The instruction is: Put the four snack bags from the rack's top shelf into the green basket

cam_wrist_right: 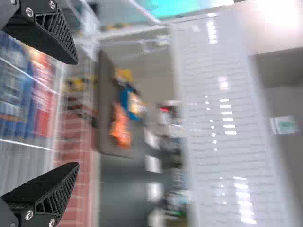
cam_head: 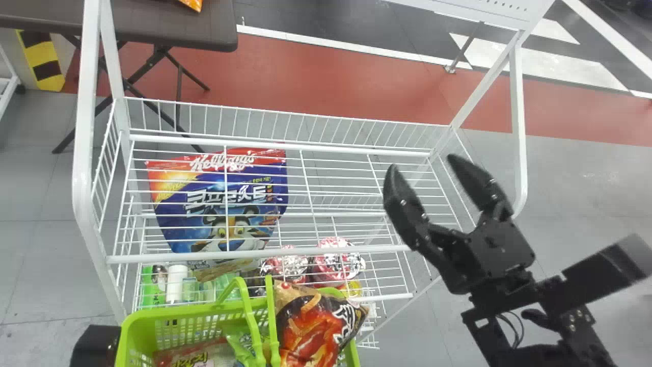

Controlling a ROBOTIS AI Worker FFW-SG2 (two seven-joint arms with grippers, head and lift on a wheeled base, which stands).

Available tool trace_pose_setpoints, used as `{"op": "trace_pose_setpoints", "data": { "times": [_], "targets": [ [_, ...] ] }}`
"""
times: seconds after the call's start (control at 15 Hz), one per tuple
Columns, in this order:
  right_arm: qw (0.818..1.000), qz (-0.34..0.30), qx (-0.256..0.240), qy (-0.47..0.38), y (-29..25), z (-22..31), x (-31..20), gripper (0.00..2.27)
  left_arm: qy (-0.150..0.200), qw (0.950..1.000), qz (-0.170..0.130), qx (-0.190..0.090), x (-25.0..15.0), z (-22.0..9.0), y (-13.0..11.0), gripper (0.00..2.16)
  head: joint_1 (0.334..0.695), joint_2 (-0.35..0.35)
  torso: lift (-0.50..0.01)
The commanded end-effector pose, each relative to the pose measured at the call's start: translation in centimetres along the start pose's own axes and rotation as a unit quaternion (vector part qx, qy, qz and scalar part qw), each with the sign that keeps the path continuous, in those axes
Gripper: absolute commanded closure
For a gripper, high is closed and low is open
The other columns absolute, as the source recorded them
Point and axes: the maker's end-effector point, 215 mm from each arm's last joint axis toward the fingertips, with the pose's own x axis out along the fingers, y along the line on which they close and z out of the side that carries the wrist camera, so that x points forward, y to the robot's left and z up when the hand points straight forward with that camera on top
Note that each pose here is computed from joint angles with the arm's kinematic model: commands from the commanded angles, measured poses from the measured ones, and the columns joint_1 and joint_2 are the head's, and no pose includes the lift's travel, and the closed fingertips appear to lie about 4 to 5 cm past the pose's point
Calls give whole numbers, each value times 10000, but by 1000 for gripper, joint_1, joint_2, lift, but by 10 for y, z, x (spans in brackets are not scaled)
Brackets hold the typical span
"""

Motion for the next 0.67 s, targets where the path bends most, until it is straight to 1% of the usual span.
{"op": "trace_pose_setpoints", "data": {
  "times": [0.0, 0.07, 0.13, 0.6],
  "targets": [
    [9979, -155, 249, 583, -1, -33, 2, 53, 6, 10000, 2, -5, 0, -1, 0, 1585, 695, -350, 0],
    [9959, -176, 341, 820, 0, -45, 1, 53, 4, 10000, 9, -4, -1, 0, 1, 1582, 695, -350, 0],
    [9954, -204, 347, 873, -2, -46, 0, 56, 5, 10000, 12, 4, -1, 0, 1, 1582, 695, -350, 0],
    [9952, -260, 360, 870, -6, -41, 1, 73, 8, 10000, 20, 13, -1, 2, 3, 1582, 695, -350, 0]
  ]
}}
